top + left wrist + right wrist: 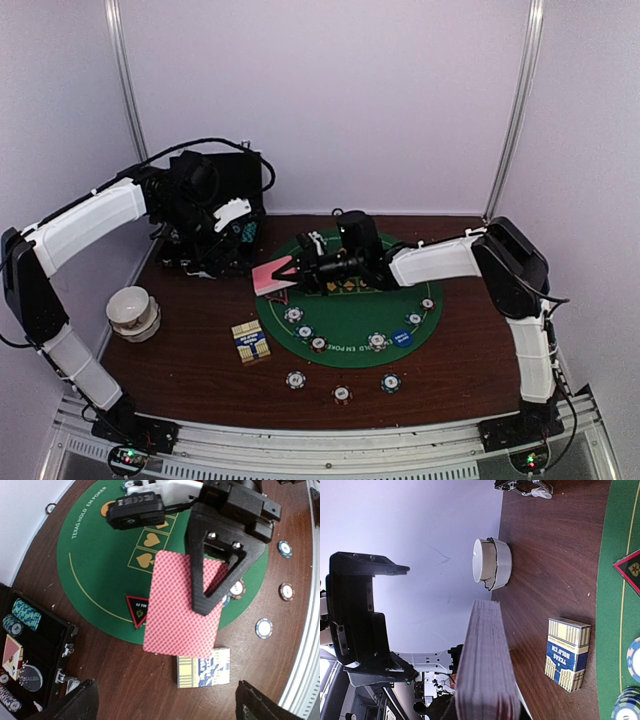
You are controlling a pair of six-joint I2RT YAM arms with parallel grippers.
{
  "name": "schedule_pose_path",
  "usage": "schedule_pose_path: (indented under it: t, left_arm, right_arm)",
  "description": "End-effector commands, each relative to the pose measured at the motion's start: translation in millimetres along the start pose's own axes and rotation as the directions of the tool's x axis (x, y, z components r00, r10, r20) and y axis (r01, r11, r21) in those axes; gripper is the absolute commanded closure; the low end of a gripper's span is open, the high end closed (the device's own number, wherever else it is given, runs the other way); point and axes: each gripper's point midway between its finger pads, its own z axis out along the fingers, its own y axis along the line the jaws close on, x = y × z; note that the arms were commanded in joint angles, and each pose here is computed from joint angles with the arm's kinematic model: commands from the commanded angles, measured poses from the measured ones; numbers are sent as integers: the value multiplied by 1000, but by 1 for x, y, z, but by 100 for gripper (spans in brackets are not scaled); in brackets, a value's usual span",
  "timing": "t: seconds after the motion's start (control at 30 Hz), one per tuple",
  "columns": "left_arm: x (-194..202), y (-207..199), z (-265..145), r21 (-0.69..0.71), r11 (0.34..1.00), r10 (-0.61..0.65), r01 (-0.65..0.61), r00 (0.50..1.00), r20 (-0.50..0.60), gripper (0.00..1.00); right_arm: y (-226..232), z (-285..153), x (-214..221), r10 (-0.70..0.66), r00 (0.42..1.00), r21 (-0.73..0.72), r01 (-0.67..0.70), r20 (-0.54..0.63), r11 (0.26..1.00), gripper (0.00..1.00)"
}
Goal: Distribute texas hold em gaming equipment
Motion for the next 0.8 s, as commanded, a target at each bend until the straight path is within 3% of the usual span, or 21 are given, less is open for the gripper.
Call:
schedule_pose_path:
  t: [0.0,0.3,0.77]
  left_arm:
    - [-14,-18,4,105,994,3,-13,996,91,3]
    - [-20,-26,29,122,976,169,-178,983,78,2]
    - [-18,-26,41,114,960,250,-256,966,59,5]
  right_arm:
    - [57,-3,-4,-110,993,-84,112,31,990,100]
    - [73,10,0,-99,995,-143,101,20,985,100]
    - [83,12,3,-61,998,-225,64,20,972,100]
